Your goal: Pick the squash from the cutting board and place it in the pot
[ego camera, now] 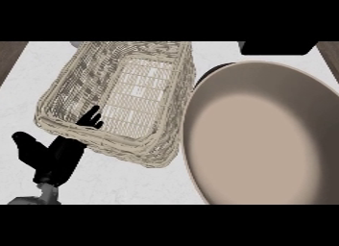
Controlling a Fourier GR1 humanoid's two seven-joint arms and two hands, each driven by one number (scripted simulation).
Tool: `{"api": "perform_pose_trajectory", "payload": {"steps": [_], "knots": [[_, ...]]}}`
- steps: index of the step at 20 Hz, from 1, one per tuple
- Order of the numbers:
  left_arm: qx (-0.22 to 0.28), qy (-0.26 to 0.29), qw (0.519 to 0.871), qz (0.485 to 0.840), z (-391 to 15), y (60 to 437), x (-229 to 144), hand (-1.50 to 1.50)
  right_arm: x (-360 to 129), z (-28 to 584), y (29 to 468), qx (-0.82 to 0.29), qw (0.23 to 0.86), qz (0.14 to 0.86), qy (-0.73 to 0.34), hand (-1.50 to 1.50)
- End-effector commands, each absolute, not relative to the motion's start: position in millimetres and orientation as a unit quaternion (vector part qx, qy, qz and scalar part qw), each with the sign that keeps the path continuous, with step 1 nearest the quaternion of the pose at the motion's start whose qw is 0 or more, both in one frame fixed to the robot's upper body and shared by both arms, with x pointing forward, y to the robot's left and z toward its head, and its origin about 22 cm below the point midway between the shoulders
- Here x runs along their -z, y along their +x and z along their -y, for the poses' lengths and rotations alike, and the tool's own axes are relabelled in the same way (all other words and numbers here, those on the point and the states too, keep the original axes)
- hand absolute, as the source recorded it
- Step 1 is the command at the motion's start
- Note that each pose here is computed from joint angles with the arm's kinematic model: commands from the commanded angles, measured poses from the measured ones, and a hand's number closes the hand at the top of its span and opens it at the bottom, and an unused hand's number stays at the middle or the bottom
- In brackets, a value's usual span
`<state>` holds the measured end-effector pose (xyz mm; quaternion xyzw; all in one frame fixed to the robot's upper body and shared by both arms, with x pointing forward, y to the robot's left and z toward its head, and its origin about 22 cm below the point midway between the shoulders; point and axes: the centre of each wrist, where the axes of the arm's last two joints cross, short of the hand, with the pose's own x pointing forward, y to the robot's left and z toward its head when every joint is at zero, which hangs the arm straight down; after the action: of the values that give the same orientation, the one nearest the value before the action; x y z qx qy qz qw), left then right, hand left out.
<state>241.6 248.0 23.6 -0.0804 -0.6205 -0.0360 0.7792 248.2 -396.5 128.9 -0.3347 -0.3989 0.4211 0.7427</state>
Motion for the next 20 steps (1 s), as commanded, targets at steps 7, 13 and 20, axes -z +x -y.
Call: {"api": "perform_pose_trajectory", "payload": {"steps": [7, 13, 20], "knots": [[0.066, -0.120, 0.775, 0.616, -218.7, 245.1, -34.4, 0.00, -86.1, 396.9, 255.3, -0.421, 0.742, 0.387, -0.351, -1.50], [0.068, -0.131, 0.780, 0.608, -228.7, 233.5, -15.2, 0.00, -74.7, 404.1, 250.0, -0.425, 0.748, 0.370, -0.350, -1.50], [0.064, -0.128, 0.777, 0.613, -212.5, 248.1, -39.2, 0.00, -51.8, 393.4, 263.1, -0.418, 0.754, 0.366, -0.351, -1.50]]}}
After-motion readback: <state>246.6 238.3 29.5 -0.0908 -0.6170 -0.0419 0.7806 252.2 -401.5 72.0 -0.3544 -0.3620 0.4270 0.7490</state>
